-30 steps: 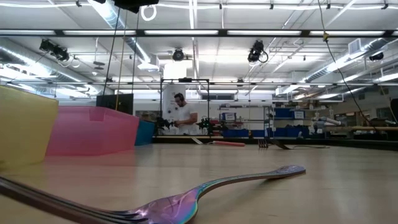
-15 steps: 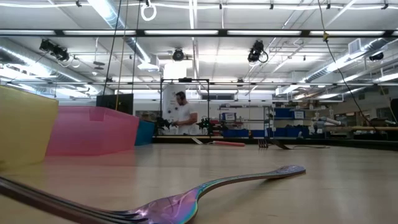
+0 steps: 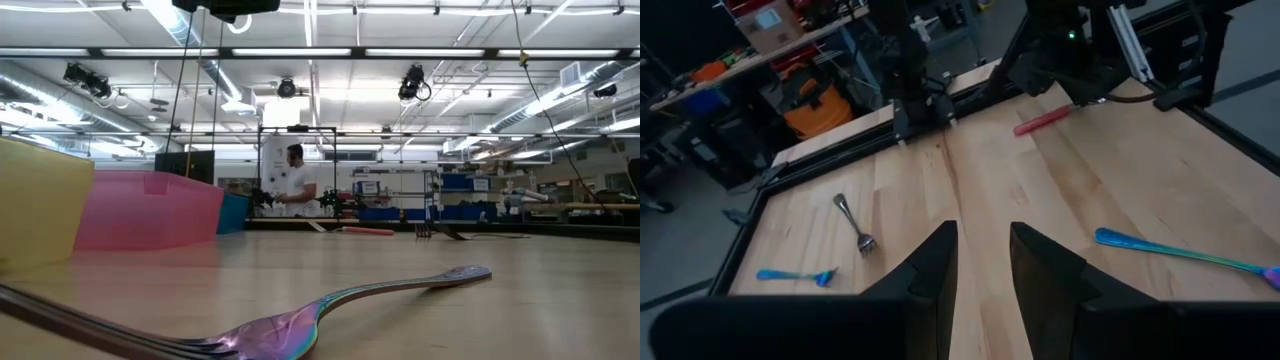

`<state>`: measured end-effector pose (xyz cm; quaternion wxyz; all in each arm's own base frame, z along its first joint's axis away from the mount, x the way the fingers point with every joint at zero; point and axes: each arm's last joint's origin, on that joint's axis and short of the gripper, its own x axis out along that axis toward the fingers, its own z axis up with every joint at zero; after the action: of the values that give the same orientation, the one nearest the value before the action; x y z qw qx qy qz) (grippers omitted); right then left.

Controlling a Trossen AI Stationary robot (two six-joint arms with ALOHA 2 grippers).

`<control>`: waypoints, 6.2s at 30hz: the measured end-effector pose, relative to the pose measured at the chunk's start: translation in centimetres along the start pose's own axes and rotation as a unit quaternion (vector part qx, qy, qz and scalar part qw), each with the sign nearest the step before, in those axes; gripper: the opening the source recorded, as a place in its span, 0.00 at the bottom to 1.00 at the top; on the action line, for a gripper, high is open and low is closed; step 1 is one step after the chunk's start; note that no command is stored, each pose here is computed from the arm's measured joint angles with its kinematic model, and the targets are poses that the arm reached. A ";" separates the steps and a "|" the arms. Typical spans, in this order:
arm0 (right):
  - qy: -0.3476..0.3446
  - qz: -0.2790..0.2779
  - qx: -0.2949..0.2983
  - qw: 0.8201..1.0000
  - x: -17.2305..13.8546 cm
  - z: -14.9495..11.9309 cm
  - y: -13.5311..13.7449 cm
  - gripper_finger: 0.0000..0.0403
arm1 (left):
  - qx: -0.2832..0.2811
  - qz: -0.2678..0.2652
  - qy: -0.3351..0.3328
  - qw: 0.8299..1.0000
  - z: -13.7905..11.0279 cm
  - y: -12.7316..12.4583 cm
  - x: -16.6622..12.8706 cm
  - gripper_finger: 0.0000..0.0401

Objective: Sort silverware by color (type)
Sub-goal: Put the pink fork into the blue bin, then put the blue fork into the pink bin

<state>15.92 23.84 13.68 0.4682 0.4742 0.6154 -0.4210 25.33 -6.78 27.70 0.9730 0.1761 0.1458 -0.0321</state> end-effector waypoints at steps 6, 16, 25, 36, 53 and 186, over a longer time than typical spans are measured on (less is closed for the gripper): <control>0.001 0.001 -0.002 1.000 0.6 0.5 -0.3 0.23 | -0.014 0.002 0.008 1.000 -0.2 0.2 0.1 0.24; -0.028 0.023 -0.032 0.999 1.0 0.9 -0.4 0.15 | -0.014 0.001 0.011 1.000 -0.3 0.1 0.0 0.24; -0.044 0.025 -0.054 0.997 1.0 1.1 -0.5 0.05 | -0.014 0.001 0.011 1.000 -0.3 0.1 0.0 0.24; -0.201 0.150 -0.107 0.962 -2.4 3.4 0.0 0.05 | -0.016 0.001 0.010 1.000 -0.2 0.2 0.0 0.24; -0.509 0.194 -0.314 0.777 -11.6 12.0 4.8 0.05 | -0.189 0.069 -0.046 0.978 0.1 3.6 0.5 0.24; -0.619 0.139 -0.320 0.704 -14.8 20.7 9.3 0.18 | -0.208 0.330 0.421 0.819 -14.7 20.1 -5.2 0.34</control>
<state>30.33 2.91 23.13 0.9208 0.0090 0.2117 -0.3275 18.64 17.27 22.72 0.7824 0.0032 0.4780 0.3991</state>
